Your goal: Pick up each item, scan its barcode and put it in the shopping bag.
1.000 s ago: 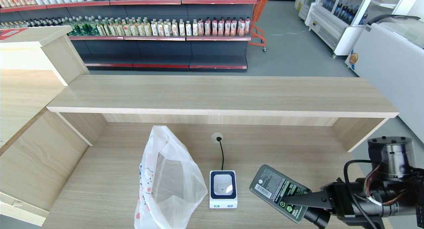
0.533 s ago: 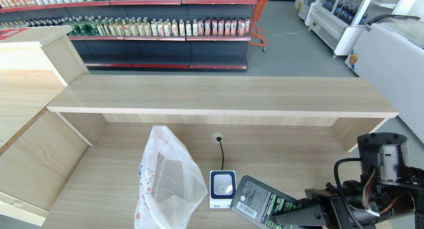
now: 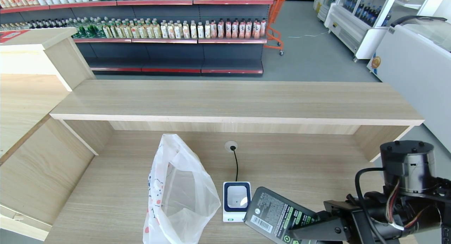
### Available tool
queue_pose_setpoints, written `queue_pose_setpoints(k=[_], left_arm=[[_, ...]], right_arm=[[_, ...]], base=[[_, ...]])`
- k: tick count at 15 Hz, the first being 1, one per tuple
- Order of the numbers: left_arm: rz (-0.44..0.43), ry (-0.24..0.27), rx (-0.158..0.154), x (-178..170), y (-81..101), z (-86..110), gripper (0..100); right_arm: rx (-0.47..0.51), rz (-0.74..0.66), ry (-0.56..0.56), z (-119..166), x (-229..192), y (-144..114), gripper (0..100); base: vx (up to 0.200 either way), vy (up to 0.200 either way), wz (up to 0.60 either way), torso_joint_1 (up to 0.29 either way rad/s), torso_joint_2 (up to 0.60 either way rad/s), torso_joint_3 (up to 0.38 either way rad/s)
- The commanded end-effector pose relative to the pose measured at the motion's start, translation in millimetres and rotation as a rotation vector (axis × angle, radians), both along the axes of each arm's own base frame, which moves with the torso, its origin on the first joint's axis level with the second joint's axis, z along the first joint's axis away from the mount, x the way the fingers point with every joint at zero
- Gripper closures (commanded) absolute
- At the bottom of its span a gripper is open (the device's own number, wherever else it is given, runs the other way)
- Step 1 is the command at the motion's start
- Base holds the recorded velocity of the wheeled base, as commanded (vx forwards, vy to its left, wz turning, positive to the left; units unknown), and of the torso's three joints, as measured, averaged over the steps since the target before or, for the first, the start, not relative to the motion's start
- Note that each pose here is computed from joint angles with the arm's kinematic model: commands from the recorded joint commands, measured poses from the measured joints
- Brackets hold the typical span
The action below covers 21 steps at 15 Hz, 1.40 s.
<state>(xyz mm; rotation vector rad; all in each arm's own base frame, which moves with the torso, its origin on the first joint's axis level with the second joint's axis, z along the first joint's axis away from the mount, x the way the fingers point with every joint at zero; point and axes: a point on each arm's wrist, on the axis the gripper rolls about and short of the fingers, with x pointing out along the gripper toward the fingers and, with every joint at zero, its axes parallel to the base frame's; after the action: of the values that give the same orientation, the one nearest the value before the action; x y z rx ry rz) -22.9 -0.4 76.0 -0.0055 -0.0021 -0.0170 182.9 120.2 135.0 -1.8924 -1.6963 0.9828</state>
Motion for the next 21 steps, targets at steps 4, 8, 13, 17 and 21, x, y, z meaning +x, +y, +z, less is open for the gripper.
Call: queue_pose_setpoints(k=[4,8,13,17,21], left_arm=[[0.0,-0.001,-0.001,0.0,0.0,0.0,0],[0.0,-0.001,-0.001,0.0,0.0,0.0,0],[0.0,-0.001,-0.001,0.0,0.0,0.0,0],[0.0,-0.001,-0.001,0.0,0.0,0.0,0],[0.0,-0.001,-0.001,0.0,0.0,0.0,0]], right_arm=[[-0.001,0.001,0.003,-0.6,0.2,0.2,100],[-0.016,0.01,0.034,-6.5,-4.2,0.1,100],[-0.028,0.058,0.055,-11.1,-11.9,7.7,100],[-0.032,0.016,0.204,-8.2,-15.6,4.7,100],[0.202,-0.425,0.87,42.3,-29.8,-37.5,100]], base=[[0.0,0.0,0.0,0.0,0.0,0.0],[0.0,0.0,0.0,0.0,0.0,0.0],[0.0,0.0,0.0,0.0,0.0,0.0],[0.0,0.0,0.0,0.0,0.0,0.0],[0.0,0.0,0.0,0.0,0.0,0.0]])
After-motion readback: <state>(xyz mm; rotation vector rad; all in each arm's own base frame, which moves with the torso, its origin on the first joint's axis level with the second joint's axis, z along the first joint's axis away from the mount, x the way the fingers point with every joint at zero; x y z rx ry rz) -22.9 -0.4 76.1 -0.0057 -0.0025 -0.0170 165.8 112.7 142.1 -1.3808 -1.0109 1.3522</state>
